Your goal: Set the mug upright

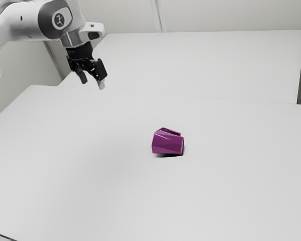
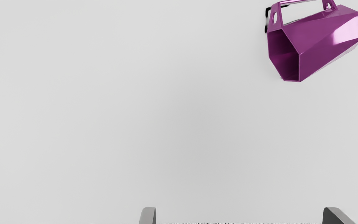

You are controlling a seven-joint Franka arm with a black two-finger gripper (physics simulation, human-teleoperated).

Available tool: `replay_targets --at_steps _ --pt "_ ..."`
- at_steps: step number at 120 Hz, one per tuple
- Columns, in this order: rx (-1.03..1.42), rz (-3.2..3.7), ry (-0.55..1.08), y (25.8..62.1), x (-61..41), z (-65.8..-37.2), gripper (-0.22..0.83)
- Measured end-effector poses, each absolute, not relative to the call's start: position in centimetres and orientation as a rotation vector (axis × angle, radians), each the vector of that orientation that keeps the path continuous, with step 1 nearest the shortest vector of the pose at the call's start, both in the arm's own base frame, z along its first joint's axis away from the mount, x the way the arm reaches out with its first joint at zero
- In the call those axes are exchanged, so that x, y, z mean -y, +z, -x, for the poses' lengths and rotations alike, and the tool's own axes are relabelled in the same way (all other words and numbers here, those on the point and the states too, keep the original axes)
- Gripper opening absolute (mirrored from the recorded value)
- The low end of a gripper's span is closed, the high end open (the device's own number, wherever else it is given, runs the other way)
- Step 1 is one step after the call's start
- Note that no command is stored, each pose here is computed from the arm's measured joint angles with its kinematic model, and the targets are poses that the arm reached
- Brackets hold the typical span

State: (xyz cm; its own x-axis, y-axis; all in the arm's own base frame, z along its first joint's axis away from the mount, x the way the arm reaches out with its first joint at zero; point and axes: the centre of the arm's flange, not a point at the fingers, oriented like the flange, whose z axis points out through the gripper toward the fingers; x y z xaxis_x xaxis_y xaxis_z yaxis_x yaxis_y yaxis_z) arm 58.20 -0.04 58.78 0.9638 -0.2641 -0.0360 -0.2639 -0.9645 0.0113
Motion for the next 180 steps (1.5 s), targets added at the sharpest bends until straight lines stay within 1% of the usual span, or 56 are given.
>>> replay_targets --at_steps 13,36,57,85,105,150,169,180 --pt "0.385 -3.109 -0.064 58.0 -1.3 -58.2 0.6" --pt "0.337 -2.98 -0.147 53.6 -0.2 -57.7 0.6" --pt "0.276 -2.794 -0.17 51.5 1.3 -57.5 0.59" --pt "0.209 -2.594 -0.209 47.5 4.0 -58.7 0.59" --pt "0.15 -2.521 -0.183 44.8 5.2 -60.3 0.59" --pt "-0.008 -2.438 -0.144 37.5 5.0 -63.2 0.59" --pt "-0.031 -2.421 -0.14 35.3 4.6 -63.6 0.59" --pt "-0.039 -2.405 -0.162 33.6 4.8 -63.2 0.59"
